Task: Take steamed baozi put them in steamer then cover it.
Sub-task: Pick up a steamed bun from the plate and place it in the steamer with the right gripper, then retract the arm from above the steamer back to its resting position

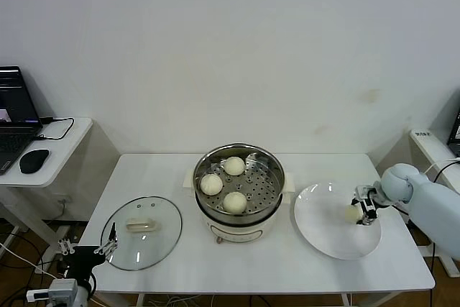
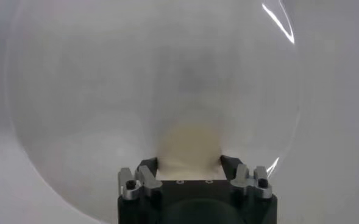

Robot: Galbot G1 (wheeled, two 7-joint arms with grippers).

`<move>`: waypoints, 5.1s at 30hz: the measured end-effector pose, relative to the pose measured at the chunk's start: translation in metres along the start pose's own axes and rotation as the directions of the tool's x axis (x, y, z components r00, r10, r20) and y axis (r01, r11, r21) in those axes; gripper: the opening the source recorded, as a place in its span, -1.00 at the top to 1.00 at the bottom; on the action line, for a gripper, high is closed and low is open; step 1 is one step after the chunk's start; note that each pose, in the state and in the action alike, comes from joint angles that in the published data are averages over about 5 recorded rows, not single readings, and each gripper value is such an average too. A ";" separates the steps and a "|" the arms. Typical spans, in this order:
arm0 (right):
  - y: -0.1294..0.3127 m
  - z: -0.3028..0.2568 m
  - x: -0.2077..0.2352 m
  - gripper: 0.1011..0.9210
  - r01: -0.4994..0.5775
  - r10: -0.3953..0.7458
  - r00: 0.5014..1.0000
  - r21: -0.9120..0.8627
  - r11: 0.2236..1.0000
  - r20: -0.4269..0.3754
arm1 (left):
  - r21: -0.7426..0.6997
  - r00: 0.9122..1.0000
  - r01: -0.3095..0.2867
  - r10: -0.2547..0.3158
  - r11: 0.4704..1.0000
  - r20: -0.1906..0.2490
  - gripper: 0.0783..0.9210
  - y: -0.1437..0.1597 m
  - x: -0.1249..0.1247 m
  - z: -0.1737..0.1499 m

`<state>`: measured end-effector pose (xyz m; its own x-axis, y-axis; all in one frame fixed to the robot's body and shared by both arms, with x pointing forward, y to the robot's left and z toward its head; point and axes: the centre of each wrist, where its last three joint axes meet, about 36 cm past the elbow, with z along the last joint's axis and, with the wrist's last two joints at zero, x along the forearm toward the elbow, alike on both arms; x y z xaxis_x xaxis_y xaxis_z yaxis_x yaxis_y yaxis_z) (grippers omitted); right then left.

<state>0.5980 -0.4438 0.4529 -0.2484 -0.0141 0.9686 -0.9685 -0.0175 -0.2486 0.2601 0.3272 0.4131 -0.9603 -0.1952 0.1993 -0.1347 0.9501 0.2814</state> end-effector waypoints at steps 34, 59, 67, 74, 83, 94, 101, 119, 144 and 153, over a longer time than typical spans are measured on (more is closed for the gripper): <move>-0.066 -0.220 0.220 -0.24 -0.188 0.171 0.947 0.038 0.981 0.271 | 0.011 0.999 -0.016 0.016 1.000 0.035 -0.77 -0.004 -0.006 -0.009; -0.059 -0.294 0.123 -0.24 -0.079 0.080 0.976 -0.014 0.997 0.203 | 0.012 1.000 0.001 -0.001 1.000 0.029 -0.77 0.000 -0.008 -0.006; -0.058 -0.296 0.106 -0.26 -0.091 0.094 0.975 -0.024 0.996 0.203 | 0.015 0.999 0.004 -0.005 1.000 0.032 -0.77 0.001 -0.008 -0.007; -0.060 -0.291 0.118 -0.65 -0.105 0.113 0.966 -0.048 0.993 0.231 | 0.014 0.999 0.010 -0.011 1.000 0.035 -0.77 0.003 -0.008 -0.008; -0.046 -0.264 0.154 -0.76 -0.184 0.211 0.918 -0.111 0.977 0.334 | 0.031 0.999 0.015 -0.017 0.999 0.051 -0.77 0.003 -0.010 -0.010; 0.024 -0.201 0.153 -0.76 -0.339 0.520 0.659 -0.404 0.850 0.543 | 0.073 0.994 0.040 -0.047 0.997 0.097 -0.77 0.002 -0.015 -0.002; 0.063 -0.180 0.123 -0.76 -0.356 0.691 0.386 -0.592 0.723 0.611 | 0.080 0.992 0.053 -0.062 0.995 0.112 -0.77 -0.005 -0.016 0.009; 0.261 -0.092 -0.005 -0.76 -0.199 0.973 0.184 -0.965 0.172 0.136 | -0.478 0.976 0.138 -0.036 0.867 0.216 -0.77 0.003 -0.014 0.043; 0.383 -0.074 -0.040 -0.76 -0.331 0.936 0.263 -0.933 -0.142 -0.236 | -0.949 0.950 0.102 0.252 0.299 0.181 -0.77 -0.004 -0.052 0.100; 0.403 -0.073 -0.042 -0.76 -0.360 0.920 0.275 -0.917 -0.171 -0.280 | -0.962 0.943 0.078 0.294 0.261 0.156 -0.77 -0.012 -0.087 0.110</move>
<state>0.2164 -0.3777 0.3128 -0.9649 0.2595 0.0408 0.2361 0.9249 -0.2979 0.3183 0.3592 0.2892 -0.9832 0.1335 0.1243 0.1253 -0.0012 0.9921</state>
